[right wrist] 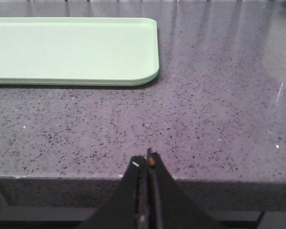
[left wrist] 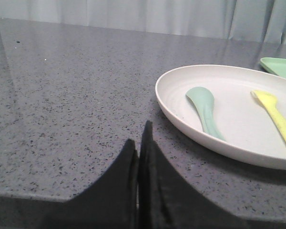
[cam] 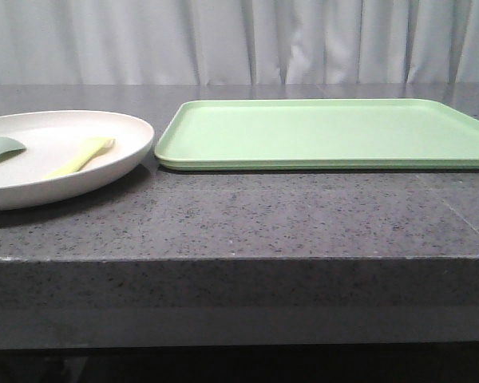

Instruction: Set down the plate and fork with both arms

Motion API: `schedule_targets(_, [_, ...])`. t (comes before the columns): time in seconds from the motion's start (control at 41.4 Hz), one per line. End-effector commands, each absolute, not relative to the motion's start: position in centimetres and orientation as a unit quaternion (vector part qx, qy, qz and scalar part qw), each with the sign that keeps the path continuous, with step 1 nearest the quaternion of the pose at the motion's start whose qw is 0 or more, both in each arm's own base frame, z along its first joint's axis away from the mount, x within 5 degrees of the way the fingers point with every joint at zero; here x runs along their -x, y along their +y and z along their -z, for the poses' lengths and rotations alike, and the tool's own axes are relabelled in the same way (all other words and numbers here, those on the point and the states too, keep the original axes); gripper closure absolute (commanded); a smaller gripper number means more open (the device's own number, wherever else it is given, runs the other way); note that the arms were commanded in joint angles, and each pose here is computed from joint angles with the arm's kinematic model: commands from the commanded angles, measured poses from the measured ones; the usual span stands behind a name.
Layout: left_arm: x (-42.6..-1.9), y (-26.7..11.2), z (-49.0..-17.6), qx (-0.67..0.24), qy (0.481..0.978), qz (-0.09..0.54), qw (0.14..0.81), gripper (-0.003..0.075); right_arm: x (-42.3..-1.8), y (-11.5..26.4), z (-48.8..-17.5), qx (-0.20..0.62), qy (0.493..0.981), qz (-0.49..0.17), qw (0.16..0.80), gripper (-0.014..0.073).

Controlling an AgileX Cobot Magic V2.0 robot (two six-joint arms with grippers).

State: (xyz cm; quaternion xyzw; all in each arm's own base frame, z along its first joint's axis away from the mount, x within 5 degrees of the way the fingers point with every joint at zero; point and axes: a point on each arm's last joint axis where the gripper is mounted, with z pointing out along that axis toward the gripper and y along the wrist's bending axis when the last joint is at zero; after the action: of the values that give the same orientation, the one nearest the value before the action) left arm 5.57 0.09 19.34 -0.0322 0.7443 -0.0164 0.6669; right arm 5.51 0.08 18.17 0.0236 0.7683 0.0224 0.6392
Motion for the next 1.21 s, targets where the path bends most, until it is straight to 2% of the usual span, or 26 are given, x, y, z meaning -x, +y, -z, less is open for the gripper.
schedule_targets(0.0, [-5.47, 0.1, -20.08, 0.037, 0.711, 0.022, 0.702, 0.0738, -5.5, 0.0, -19.14, -0.022, 0.733, -0.016, 0.68, 0.0662])
schedule_targets(1.015, [-5.47, 0.1, -20.15, 0.036, 0.709, 0.021, 0.704, 0.0738, -5.5, 0.0, -19.15, -0.022, 0.732, -0.016, 0.68, 0.0662])
schedule_targets(1.185, [-5.47, 0.11, -20.54, 0.036, 0.694, 0.022, 0.719, 0.0738, -5.52, -0.04, -19.81, -0.023, 0.708, -0.016, 0.706, 0.0662])
